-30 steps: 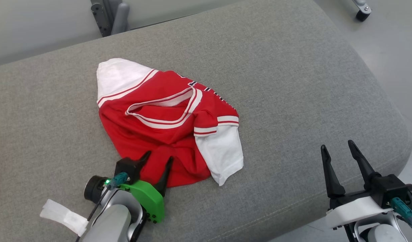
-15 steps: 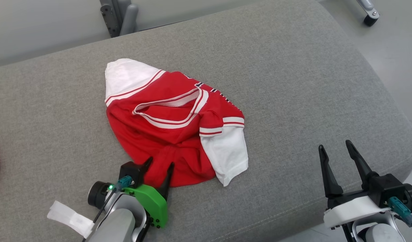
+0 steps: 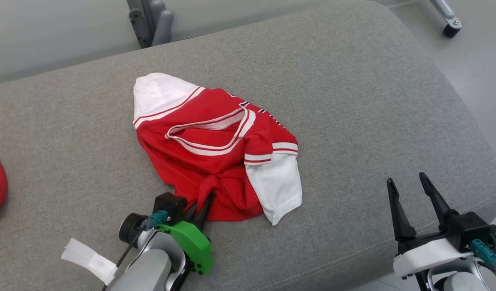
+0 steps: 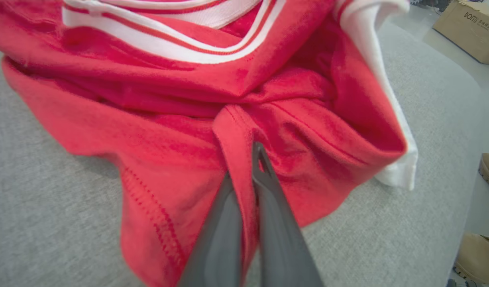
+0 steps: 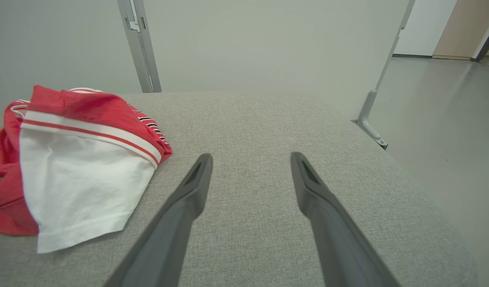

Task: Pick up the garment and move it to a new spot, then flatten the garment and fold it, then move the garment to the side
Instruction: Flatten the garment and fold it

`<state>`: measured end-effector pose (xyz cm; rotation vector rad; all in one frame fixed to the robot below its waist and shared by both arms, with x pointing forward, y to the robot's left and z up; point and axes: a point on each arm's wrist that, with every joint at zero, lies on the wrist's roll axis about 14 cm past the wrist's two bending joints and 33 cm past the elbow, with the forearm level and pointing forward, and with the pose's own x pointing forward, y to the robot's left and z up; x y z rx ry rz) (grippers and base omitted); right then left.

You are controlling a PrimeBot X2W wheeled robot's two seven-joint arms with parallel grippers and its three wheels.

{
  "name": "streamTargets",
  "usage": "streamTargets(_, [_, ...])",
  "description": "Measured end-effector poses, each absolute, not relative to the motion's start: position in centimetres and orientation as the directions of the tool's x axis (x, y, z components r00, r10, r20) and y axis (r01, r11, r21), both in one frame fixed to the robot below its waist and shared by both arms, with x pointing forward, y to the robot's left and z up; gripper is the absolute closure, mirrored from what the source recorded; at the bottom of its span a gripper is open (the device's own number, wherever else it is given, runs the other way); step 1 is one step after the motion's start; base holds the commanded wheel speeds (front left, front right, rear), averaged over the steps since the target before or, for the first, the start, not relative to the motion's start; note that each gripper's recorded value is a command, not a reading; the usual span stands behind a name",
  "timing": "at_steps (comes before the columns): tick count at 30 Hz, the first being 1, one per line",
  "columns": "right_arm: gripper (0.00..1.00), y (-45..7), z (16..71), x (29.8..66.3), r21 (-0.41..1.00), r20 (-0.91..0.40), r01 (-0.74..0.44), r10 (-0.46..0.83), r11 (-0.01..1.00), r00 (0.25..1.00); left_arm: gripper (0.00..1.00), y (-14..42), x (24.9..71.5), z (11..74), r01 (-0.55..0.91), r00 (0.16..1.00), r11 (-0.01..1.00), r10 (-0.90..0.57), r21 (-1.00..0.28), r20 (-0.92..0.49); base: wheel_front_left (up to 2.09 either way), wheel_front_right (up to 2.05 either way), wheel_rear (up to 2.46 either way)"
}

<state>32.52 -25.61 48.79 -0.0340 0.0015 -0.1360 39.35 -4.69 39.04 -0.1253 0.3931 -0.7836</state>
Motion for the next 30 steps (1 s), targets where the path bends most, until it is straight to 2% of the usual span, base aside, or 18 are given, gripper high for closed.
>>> streamTargets(8, [0.0,-25.5,48.8,32.3,-0.035,0.004,0.128,-0.128,0.991,0.992,1.0,-2.6,40.7,43.7,0.63,0.723,0.726,-0.678,-0.276,-0.133,0.0,0.0,0.0])
streamTargets(16, [0.0,-24.6,48.6,32.8,-0.036,-0.001,0.087,-0.087,0.996,0.996,1.0,4.9,42.0,48.0,0.523,0.847,0.832,-0.532,-0.188,0.0,0.0,0.0,0.0])
streamTargets(21, [0.0,-23.6,48.6,33.6,-0.033,0.002,0.051,-0.051,0.998,0.999,1.0,8.7,42.2,50.0,0.413,0.91,0.888,-0.408,-0.199,0.068,0.0,0.0,0.0])
streamTargets(25, [0.0,-22.9,48.6,34.0,-0.029,0.002,0.027,-0.027,0.999,1.0,1.0,8.3,41.7,52.5,0.416,0.908,0.88,-0.389,-0.229,0.157,0.0,0.0,0.0])
streamTargets(30, [0.0,-22.2,48.6,34.2,-0.018,0.006,0.01,-0.01,1.0,1.0,1.0,4.2,41.1,54.9,0.516,0.853,0.824,-0.468,-0.235,0.232,0.0,0.0,0.0])
